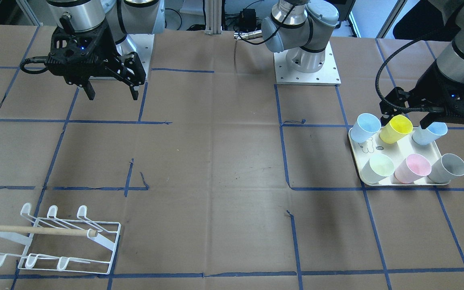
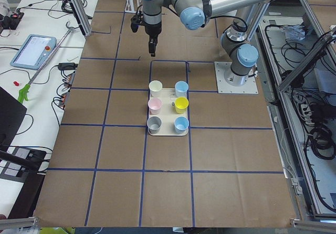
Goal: Transfer IKEA cup to right arm and place on rack
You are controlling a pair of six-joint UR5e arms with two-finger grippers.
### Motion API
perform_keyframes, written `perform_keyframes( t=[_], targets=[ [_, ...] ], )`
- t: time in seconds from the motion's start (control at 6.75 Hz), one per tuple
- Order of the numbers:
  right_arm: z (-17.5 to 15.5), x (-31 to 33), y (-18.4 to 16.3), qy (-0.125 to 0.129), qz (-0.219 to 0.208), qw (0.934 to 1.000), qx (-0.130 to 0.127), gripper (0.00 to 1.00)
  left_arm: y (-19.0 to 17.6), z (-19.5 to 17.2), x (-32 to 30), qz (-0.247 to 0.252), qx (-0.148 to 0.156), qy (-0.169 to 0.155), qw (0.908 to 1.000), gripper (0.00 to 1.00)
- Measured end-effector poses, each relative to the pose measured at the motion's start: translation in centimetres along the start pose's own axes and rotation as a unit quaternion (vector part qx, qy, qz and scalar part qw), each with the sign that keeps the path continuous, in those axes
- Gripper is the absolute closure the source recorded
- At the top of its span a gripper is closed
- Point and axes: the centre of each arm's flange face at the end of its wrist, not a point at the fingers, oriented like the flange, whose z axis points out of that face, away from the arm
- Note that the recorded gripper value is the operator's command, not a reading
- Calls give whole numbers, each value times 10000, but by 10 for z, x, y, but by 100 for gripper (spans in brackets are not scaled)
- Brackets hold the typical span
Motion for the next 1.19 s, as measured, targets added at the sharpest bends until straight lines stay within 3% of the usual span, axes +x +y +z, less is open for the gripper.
perform_keyframes(
  t=[0.44, 0.89, 1.19],
  targets=[
    [0, 0, 0, 0, 0, 10000, -3, 0, 3, 61, -18, -84, 129, -86, 9998, 0],
    [1, 0, 0, 1, 0, 10000, -6, 0, 10, 120, -14, -313, -79, 33, 9995, 0],
    [1, 0, 0, 1, 0, 10000, -6, 0, 3, 154, -17, -335, -65, 22, 9994, 0]
  ],
)
